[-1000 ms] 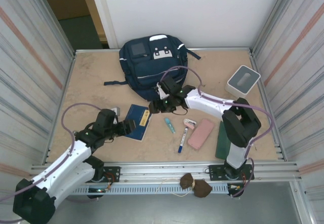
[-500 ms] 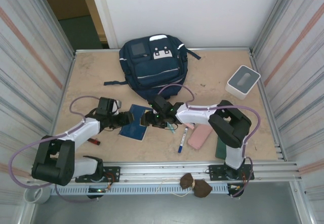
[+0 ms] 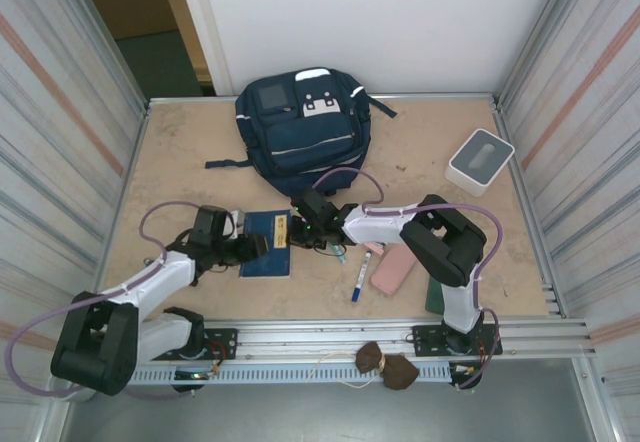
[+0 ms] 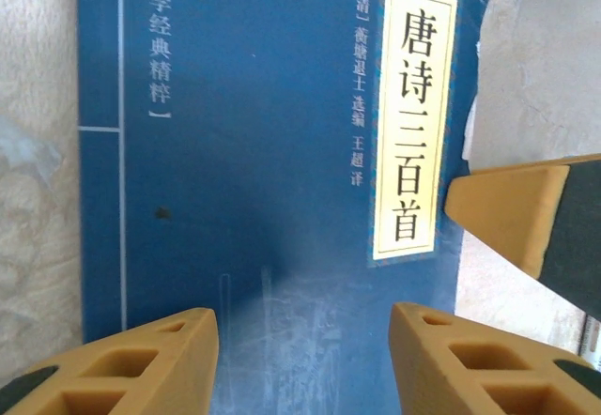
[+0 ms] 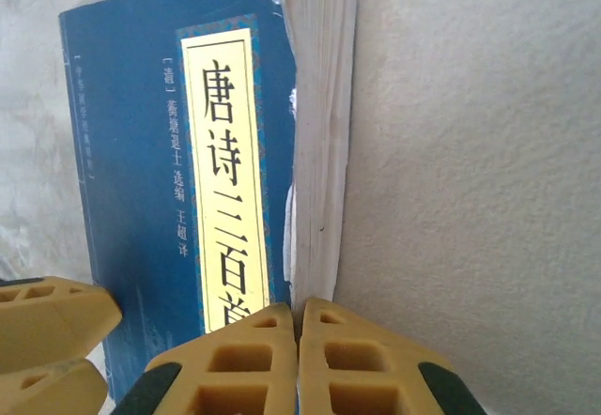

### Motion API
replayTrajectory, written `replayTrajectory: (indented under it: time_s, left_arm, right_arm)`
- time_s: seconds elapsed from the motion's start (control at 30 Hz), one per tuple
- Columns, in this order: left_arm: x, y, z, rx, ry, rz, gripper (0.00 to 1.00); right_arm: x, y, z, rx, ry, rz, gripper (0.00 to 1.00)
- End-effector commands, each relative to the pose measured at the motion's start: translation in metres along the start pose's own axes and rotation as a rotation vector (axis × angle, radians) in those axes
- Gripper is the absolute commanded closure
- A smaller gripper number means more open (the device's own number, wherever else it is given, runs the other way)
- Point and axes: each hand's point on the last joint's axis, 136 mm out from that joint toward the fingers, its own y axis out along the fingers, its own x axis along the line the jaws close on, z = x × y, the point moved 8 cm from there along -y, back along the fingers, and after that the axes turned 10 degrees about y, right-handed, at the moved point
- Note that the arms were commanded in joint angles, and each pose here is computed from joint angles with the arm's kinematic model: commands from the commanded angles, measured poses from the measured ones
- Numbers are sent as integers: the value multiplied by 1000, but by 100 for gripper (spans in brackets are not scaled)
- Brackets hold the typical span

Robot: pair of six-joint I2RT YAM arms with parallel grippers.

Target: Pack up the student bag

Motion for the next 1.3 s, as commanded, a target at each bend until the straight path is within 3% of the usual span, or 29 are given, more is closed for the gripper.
replayTrajectory:
  time_s: [0.0,0.23,0.4,0.67,0.8,0.93,1.2,1.27]
  left_arm:
    - [-2,-9,0,-12,-11,-27,45]
    - [10,-30,-15,-140,-72,-151,33]
    - [12,-21,-19,-88,-88,-115,32]
    - [9,6,-14,20,-63,-59,38]
    - [4,13,-11,38,-48,-20,47]
    - [-2,14,-8,35,-49,28,54]
    - [-7,4,-11,1,-43,46,59]
    - [-5,-1,-12,-15,-49,29,58]
  right_arm:
    - [13,-12,-10,-26,-66,-62,100]
    - [13,-35,-21,-27,-142,-65,100]
    - [6,-23,-21,10,-124,-45,100]
    - [-4,-9,-22,12,-124,13,63]
    - [-7,0,-18,30,-123,8,59]
    - [0,4,-16,43,-121,-44,64]
    - [12,-11,-23,30,-136,-111,98]
    - [10,-19,-27,25,-144,-111,100]
